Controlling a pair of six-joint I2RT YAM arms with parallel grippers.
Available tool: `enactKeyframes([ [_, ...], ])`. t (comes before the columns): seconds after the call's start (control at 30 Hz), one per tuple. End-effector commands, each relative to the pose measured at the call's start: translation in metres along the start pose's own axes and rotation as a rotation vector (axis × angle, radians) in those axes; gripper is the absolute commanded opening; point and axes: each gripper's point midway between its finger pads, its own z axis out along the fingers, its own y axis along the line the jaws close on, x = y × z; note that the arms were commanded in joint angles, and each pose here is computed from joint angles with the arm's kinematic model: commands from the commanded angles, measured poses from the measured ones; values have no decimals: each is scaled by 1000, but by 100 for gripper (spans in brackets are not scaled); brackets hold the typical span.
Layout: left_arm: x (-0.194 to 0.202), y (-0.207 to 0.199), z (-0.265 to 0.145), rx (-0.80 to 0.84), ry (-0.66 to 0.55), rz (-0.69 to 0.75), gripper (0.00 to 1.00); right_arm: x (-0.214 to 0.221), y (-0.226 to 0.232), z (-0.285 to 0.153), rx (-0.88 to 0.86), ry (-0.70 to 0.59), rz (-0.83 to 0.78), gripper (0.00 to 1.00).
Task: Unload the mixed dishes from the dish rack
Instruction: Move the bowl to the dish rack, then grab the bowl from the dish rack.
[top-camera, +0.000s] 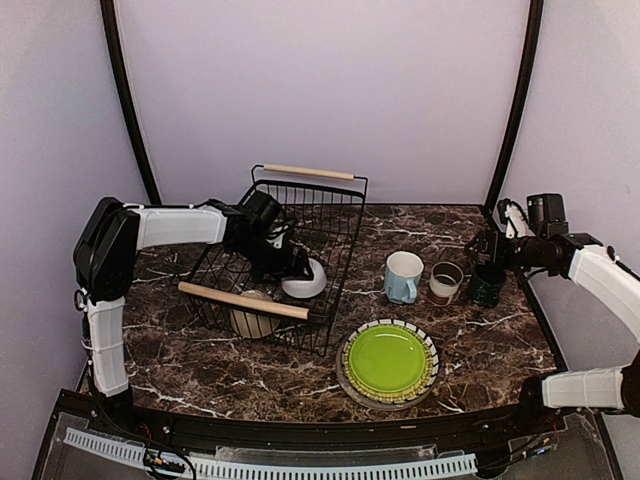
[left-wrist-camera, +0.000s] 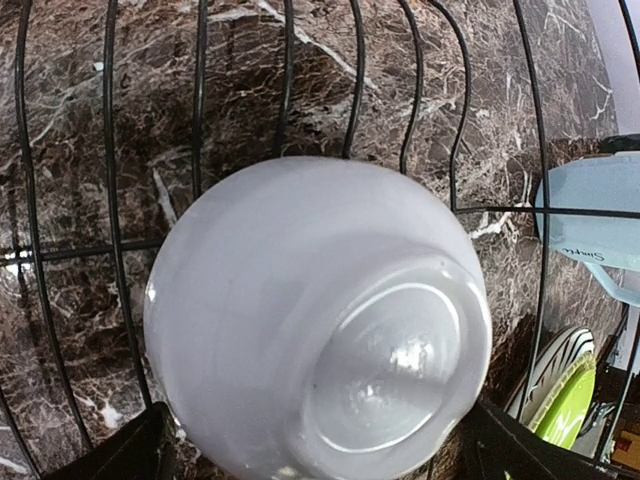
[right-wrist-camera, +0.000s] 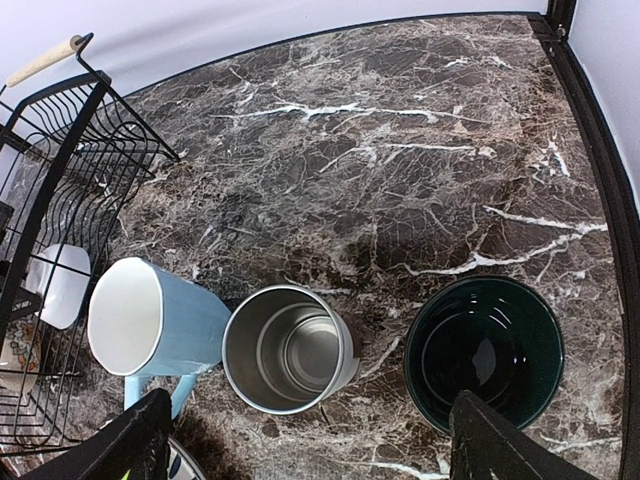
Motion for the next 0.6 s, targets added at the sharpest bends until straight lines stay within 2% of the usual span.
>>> enactKeyframes([
  [0.0,-12,-25,-33,93,-113,45,99,-6,3,-3,-13,-37,-6,93],
  [0.13,-20,-34,-42,161,-144,34,99,-5,3,-4,-13,-37,-3,94],
  [0.3,-27,-16,-45,120,-161,-39,99,-6,3,-5,-11,-42,-7,94],
  [0.57,-21,0,-23,81,-56,-119,98,-6,4,-5,-19,-44,-2,94],
])
